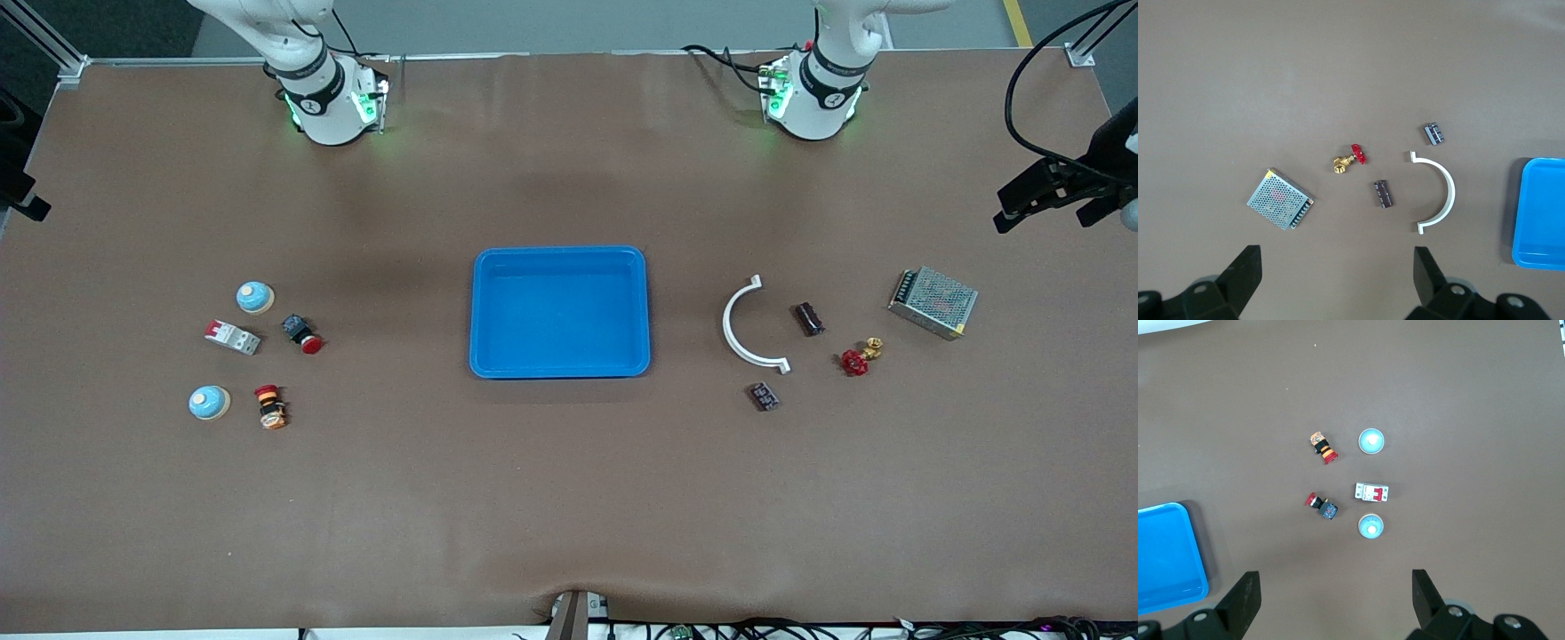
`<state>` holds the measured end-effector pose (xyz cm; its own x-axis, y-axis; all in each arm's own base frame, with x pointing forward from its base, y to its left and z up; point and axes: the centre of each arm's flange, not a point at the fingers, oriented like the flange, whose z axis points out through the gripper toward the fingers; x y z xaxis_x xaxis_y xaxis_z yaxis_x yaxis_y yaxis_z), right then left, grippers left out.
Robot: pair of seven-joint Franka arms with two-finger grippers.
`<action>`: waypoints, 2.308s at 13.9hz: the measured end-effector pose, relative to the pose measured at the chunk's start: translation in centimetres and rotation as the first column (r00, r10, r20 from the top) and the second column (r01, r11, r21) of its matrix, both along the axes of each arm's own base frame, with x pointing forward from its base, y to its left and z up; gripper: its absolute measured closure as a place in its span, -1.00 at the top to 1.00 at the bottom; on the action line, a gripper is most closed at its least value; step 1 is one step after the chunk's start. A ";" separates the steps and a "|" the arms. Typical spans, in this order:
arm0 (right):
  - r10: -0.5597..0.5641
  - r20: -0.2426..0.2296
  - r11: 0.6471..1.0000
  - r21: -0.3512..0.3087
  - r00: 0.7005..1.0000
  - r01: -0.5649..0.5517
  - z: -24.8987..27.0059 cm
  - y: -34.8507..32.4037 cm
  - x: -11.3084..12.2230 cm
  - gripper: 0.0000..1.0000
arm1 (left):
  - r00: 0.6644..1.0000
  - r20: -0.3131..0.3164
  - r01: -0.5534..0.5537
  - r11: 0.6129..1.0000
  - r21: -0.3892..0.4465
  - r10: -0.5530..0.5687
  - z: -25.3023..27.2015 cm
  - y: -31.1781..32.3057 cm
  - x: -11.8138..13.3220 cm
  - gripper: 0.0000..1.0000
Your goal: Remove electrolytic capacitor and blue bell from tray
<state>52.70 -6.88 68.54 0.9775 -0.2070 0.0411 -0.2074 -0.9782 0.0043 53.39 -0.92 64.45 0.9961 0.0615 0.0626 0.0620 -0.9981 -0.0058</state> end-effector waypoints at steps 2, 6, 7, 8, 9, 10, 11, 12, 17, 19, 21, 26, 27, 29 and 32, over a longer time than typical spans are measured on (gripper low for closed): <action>-0.002 -0.037 1.000 0.005 0.999 0.002 -0.7 -0.1 -0.2 1.00 | 1.000 0.000 0.000 1.000 0.000 0.000 0.0 0.0 0.0 1.00; 0.011 -0.094 1.000 0.014 0.995 -0.010 -2.8 0.2 0.3 1.00 | 1.000 0.000 0.001 1.000 0.000 -0.001 0.0 0.0 0.0 1.00; 0.025 -0.100 1.000 0.016 0.995 -0.024 -3.2 0.5 0.5 1.00 | 1.000 0.000 0.001 1.000 0.000 -0.001 0.0 -0.1 0.0 1.00; 0.041 -0.103 0.999 0.017 0.994 -0.039 -3.4 1.1 0.8 1.00 | 1.000 0.000 0.002 1.000 0.000 -0.002 0.0 -0.1 0.0 1.00; 0.052 -0.104 0.999 0.018 0.993 -0.051 -3.5 1.6 0.9 1.00 | 1.000 0.000 0.003 1.000 0.000 -0.003 0.0 -0.1 0.0 1.00; 0.060 -0.102 0.998 0.017 0.993 -0.059 -3.5 2.0 1.0 1.00 | 1.000 0.000 0.004 1.000 0.000 -0.004 0.0 -0.2 0.0 1.00; 0.065 -0.101 0.998 0.017 0.993 -0.063 -3.5 2.3 1.0 1.00 | 1.000 0.000 0.006 1.000 0.000 -0.006 0.0 -0.3 0.0 1.00; 0.067 -0.101 0.998 0.017 0.993 -0.065 -3.5 2.3 1.0 1.00 | 1.000 0.000 0.009 1.000 0.001 -0.009 0.0 -0.5 0.0 1.00; 0.111 -0.066 0.994 0.013 0.992 -0.111 -3.2 2.3 1.4 1.00 | 1.000 0.000 0.013 1.000 0.001 -0.013 0.0 -0.7 0.0 1.00; 0.133 -0.051 0.991 0.011 0.990 -0.132 -3.1 2.4 1.6 1.00 | 1.000 0.000 0.013 1.000 0.001 -0.013 0.0 -0.7 0.0 1.00; 0.143 -0.050 0.990 0.011 0.988 -0.143 -3.1 2.8 1.6 1.00 | 1.000 0.000 0.013 1.000 0.001 -0.013 0.0 -0.7 0.0 1.00; 0.149 -0.050 0.989 0.011 0.988 -0.148 -3.1 3.1 1.7 1.00 | 1.000 0.000 0.013 1.000 0.001 -0.013 0.0 -0.7 0.0 1.00; 0.149 -0.050 0.989 0.012 0.988 -0.148 -3.1 3.1 1.7 1.00 | 1.000 0.000 0.013 1.000 0.001 -0.013 0.0 -0.7 0.0 1.00; 0.149 -0.050 0.989 0.012 0.988 -0.148 -3.1 3.1 1.7 1.00 | 1.000 0.000 0.013 1.000 0.001 -0.013 0.0 -0.7 0.0 1.00; 0.149 -0.050 0.989 0.013 0.988 -0.148 -3.1 3.1 1.7 1.00 | 1.000 -0.003 0.013 1.000 0.001 -0.013 -0.2 -0.7 0.1 1.00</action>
<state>54.36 -3.79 65.47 0.9982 -0.0596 -0.0100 -0.0596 -0.9982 0.0023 53.46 -1.64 64.26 0.9971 0.0485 0.0592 0.0490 -0.9988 -0.0071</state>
